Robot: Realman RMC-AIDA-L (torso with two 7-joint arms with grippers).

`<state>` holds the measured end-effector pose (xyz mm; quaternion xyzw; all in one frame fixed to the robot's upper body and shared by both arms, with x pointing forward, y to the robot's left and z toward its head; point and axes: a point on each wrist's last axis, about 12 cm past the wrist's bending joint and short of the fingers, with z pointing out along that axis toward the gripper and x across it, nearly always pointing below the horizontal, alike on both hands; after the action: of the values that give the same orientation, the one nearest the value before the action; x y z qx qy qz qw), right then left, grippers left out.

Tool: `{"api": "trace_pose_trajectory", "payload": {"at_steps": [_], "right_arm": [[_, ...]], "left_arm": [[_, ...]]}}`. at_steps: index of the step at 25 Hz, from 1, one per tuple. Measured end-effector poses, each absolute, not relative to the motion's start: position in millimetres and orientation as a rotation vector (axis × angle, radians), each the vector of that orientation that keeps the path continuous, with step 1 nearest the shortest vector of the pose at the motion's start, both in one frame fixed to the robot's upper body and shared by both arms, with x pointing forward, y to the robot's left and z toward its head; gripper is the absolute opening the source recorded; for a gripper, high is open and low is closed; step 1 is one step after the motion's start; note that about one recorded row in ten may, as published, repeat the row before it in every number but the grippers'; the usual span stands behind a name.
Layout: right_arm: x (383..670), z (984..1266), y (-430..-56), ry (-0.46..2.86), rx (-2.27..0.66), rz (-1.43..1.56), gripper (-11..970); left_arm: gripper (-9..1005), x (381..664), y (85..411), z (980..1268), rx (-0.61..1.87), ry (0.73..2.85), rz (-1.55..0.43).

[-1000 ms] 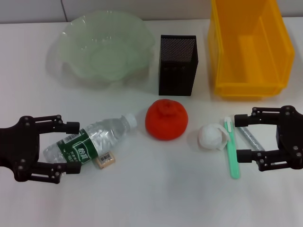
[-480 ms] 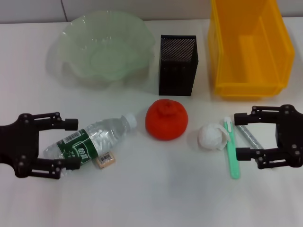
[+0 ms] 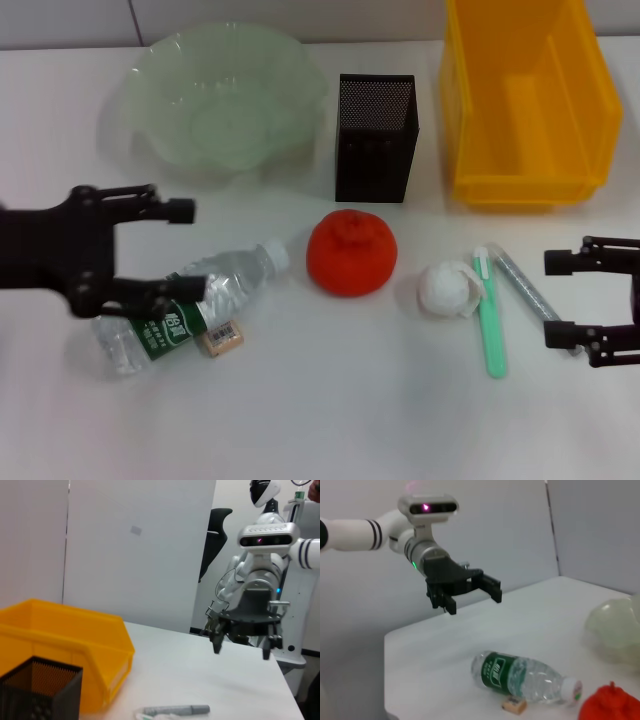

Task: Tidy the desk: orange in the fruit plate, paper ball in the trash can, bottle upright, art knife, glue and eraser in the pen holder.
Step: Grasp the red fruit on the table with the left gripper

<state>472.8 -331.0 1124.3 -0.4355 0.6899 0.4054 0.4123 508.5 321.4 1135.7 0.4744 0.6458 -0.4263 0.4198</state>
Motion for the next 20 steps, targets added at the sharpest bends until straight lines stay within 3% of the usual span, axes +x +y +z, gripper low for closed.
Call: {"api": "trace_pose_trajectory", "payload": {"at_steps": [3,6,11,20], "right_arm": [[468.9,1123.7,-335.7,1.772,-1.081,1.027,773],[467.9,1123.0,-336.6,1.784,-1.082,1.031,772],[467.0,1123.7,-340.1,1.803,-1.077,1.018,770],[467.2,1124.3,-342.7,1.846,-1.074,1.007,766]], "left_arm": [[843,525.2,293.7,1133.5,1.197,1.607,-1.034],[842,527.2,290.5,1132.8,1.195,1.608,-1.028],[839,557.3,246.6,1108.9,1.184,1.698,-0.97],[834,572.1,222.1,1086.7,1.093,1.715,-0.927]]}}
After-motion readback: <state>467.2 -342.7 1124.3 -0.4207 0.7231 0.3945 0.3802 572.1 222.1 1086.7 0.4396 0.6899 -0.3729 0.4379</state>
